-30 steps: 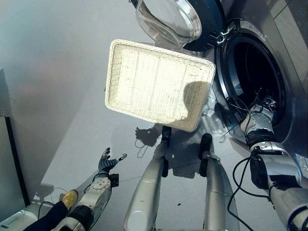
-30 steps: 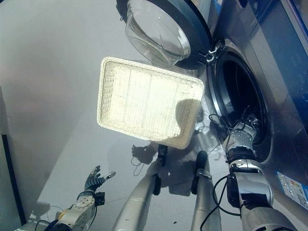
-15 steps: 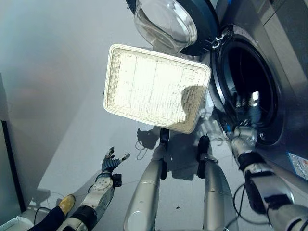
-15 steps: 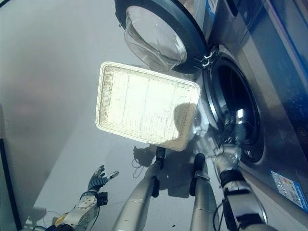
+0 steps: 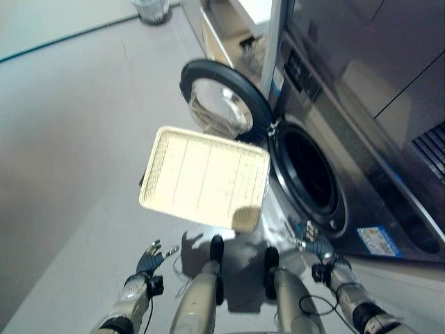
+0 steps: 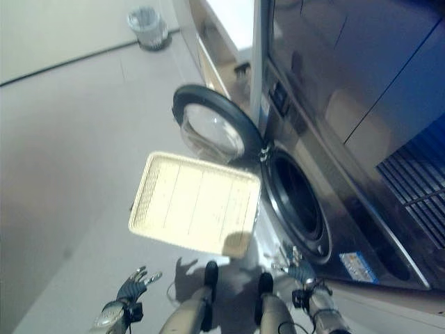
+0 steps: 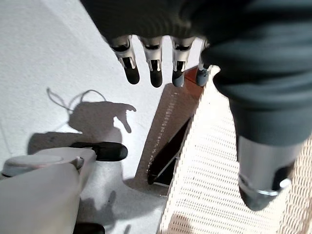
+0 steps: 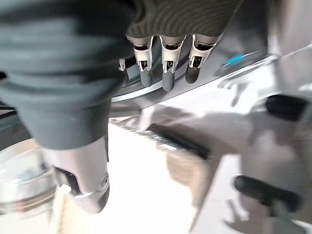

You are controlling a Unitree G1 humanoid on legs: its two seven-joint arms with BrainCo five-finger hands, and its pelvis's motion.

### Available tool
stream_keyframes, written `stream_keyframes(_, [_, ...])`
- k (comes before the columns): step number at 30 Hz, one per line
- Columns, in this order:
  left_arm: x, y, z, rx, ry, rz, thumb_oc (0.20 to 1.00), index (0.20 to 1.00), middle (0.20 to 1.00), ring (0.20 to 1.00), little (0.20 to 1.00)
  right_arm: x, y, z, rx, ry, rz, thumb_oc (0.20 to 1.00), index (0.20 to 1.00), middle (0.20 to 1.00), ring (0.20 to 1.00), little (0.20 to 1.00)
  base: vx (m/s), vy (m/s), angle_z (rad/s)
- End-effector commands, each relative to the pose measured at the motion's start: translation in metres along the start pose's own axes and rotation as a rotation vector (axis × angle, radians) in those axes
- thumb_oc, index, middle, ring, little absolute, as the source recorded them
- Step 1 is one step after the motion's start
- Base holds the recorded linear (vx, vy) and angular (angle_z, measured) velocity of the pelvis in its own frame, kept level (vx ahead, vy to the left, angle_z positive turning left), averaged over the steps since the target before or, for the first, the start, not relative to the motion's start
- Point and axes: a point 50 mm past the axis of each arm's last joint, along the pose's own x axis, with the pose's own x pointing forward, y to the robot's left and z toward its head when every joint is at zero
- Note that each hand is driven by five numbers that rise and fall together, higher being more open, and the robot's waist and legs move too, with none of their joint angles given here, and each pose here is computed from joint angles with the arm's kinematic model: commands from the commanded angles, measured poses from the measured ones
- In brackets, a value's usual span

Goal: Put the clothes into the washing machine.

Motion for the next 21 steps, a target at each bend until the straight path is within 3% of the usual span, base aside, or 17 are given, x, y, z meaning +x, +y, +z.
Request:
stream_keyframes(1, [-0.001,-0.001,-0.003,0.036,0.004,-0.056,1.0,1.0,1.0,1.0,1.0,0.0,-0.006,-0.005,0.048,0.063,0.0,1.0,1.0,1.0,1.0,1.0,0.16,0.046,0.0])
stream_keyframes(2, [-0.004,-0.005,-0.02,0.056,0.07,-0.093,1.0,1.0,1.0,1.0,1.0,-0.01,-0.006,-0.033,0.079,0.197,-0.008,1.0,1.0,1.0,1.0,1.0,0.15,0.029,-0.01])
stream_keyframes(8, [-0.014,-0.021,-0.054,0.141,0.223,-0.205,1.0,1.0,1.0,1.0,1.0,-0.027,0.001,-0.073,-0.09,0.417,0.039,1.0,1.0,1.0,1.0,1.0,0.13,-0.02,0.01])
stream_keyframes(15, [-0.026,-0.025,-0.083,0.038,0.363,-0.174,1.0,1.0,1.0,1.0,1.0,-0.028,0.019,-0.079,-0.115,0.454,0.121,1.0,1.0,1.0,1.0,1.0,0.06,-0.053,-0.01])
stream_keyframes(21, [-0.027,-0.025,-0.086,0.083,0.385,-0.162,1.0,1.0,1.0,1.0,1.0,-0.025,0.031,-0.076,-0.17,0.449,0.173,1.0,1.0,1.0,1.0,1.0,0.03,-0.029,-0.01])
